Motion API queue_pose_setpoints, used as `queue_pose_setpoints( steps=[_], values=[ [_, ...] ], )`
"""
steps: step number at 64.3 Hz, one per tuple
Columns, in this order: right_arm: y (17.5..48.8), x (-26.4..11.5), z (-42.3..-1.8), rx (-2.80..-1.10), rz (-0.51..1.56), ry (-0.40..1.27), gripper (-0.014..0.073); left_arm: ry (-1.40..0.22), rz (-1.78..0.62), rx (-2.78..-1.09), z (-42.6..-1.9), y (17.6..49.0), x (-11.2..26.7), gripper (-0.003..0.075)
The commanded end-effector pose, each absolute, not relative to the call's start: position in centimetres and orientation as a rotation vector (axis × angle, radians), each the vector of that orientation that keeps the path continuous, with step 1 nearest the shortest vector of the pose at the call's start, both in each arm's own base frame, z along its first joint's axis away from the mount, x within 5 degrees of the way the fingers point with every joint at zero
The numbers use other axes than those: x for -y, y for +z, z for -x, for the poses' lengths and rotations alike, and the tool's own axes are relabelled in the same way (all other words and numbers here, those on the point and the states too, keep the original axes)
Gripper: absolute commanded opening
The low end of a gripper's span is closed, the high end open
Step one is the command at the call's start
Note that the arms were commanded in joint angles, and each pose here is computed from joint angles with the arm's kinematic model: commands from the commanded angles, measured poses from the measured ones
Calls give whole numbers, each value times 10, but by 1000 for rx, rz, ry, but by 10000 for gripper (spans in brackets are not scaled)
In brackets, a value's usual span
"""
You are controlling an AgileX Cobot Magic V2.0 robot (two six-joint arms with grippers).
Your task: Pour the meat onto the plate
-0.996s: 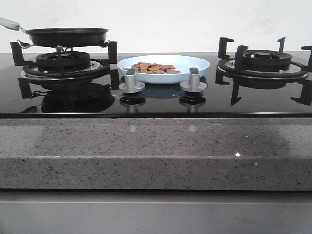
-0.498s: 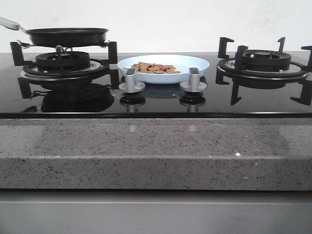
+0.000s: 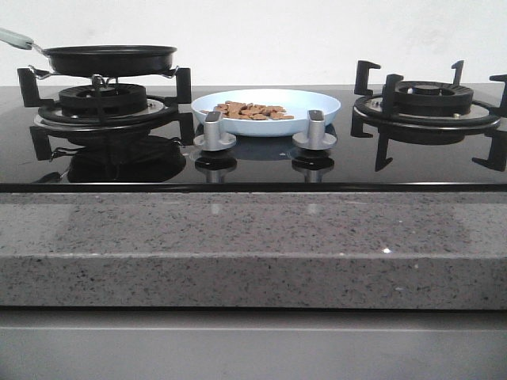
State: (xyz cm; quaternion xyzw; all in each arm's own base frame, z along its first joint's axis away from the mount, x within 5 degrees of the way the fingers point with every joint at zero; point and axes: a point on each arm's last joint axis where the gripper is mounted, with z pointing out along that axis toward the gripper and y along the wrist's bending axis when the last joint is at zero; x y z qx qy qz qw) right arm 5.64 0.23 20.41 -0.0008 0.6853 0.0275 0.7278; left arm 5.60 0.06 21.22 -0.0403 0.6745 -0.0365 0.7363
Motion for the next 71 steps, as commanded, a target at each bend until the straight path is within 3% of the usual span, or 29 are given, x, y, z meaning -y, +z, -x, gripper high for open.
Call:
queue_pose_setpoints(
  steps=[1,71],
  values=[
    [215,0,-54,-1390,-16,39,-114,-97,92,-1390,-54,219,-1,-20],
    [223,1,-52,-1300,-93,79,-114,-97,92,-1390,-54,219,-1,-20]
  ],
)
